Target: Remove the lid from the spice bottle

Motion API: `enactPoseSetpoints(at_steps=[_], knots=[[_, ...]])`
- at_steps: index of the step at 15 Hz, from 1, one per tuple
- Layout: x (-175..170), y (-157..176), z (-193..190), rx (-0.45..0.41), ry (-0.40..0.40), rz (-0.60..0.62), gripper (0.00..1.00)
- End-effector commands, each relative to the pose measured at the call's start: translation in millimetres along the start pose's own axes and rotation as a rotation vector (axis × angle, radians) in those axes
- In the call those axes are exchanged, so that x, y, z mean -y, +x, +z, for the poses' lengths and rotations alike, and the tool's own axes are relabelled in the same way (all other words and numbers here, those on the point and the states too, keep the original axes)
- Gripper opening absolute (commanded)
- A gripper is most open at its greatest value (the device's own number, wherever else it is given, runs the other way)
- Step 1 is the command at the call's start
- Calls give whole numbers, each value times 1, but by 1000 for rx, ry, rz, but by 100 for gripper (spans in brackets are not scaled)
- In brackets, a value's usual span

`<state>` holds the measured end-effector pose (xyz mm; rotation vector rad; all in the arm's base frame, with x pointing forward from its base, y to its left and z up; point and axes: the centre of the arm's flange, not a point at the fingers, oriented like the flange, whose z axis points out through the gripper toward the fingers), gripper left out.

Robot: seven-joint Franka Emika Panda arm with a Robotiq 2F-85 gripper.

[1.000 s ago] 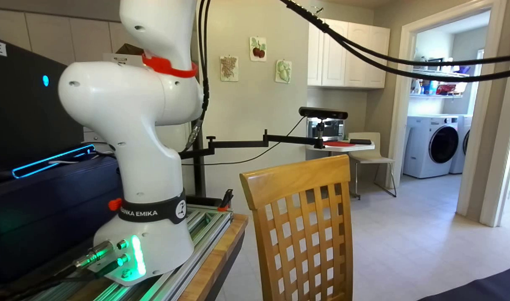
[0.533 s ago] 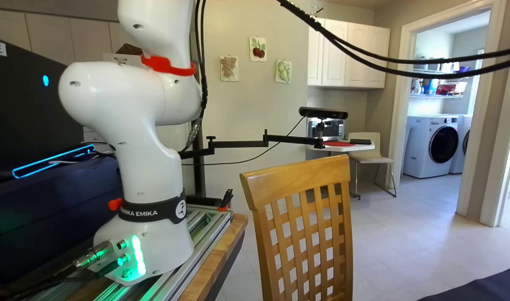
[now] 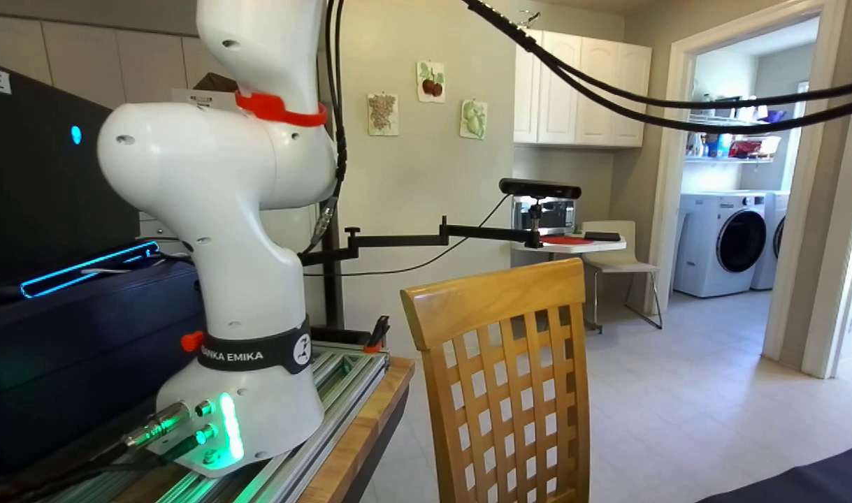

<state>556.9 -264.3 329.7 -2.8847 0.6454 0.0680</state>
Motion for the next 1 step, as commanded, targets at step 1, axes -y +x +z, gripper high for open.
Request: enactPoseSetpoints(at_steps=[1], knots=[[0,0,0,0,0,0,100]])
